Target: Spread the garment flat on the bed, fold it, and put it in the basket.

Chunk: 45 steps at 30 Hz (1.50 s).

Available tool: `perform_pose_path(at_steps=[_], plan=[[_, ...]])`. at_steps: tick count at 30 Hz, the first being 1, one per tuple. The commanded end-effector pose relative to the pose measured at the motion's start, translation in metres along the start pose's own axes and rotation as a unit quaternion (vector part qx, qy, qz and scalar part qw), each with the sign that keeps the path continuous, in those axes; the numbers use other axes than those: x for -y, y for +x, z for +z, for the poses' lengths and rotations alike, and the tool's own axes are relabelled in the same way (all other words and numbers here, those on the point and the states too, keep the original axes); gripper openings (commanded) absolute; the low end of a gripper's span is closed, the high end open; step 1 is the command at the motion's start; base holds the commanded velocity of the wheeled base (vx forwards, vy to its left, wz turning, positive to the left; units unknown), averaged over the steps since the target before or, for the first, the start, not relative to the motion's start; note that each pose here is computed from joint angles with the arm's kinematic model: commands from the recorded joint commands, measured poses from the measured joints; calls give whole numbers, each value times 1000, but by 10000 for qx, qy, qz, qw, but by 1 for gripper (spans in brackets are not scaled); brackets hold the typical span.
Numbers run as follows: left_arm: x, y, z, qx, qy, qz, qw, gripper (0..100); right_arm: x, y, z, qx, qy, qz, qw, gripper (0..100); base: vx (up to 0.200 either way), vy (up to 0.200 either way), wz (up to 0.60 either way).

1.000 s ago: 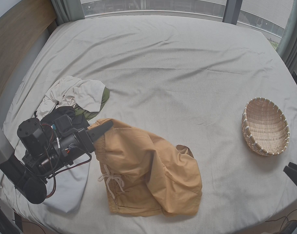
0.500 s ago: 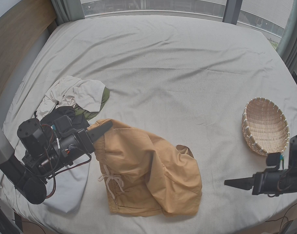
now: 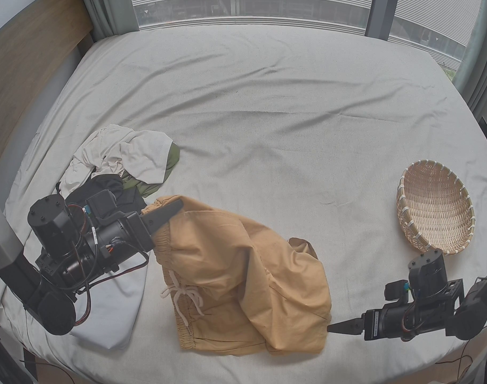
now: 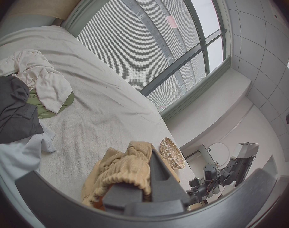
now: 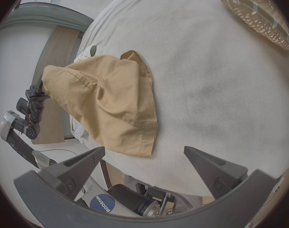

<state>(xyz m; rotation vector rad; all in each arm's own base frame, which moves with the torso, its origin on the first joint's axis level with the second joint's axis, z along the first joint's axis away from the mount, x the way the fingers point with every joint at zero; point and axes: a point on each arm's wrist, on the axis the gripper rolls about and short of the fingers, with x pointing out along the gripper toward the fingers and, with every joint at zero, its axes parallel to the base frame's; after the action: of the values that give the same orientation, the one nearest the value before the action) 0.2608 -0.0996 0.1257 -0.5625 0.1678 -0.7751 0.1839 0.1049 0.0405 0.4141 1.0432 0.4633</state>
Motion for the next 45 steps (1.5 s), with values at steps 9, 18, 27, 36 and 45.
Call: perform_pose_path(at_steps=[9,18,27,36,45], plan=[[1,0,2,31,15,-21,10000,0,9,50,-4,-53,-81,119,9999,100,0,0,0],[1,0,2,47,22,-22,10000,0,0,73,-1,697,-495,807,9931,100,0,0,0],[0,0,1,24,9,-6,10000,0,-9,55,-11,883,-636,1092,9880,100,0,0,0],[-4,-2,2,36,66,78,9999,0,-16,24,-15,1042,-652,1294,9839,100,0,0,0],[-5,-2,2,37,163,95,9998,0,-28,18,-15,1095,-613,1542,9800,100,0,0,0]])
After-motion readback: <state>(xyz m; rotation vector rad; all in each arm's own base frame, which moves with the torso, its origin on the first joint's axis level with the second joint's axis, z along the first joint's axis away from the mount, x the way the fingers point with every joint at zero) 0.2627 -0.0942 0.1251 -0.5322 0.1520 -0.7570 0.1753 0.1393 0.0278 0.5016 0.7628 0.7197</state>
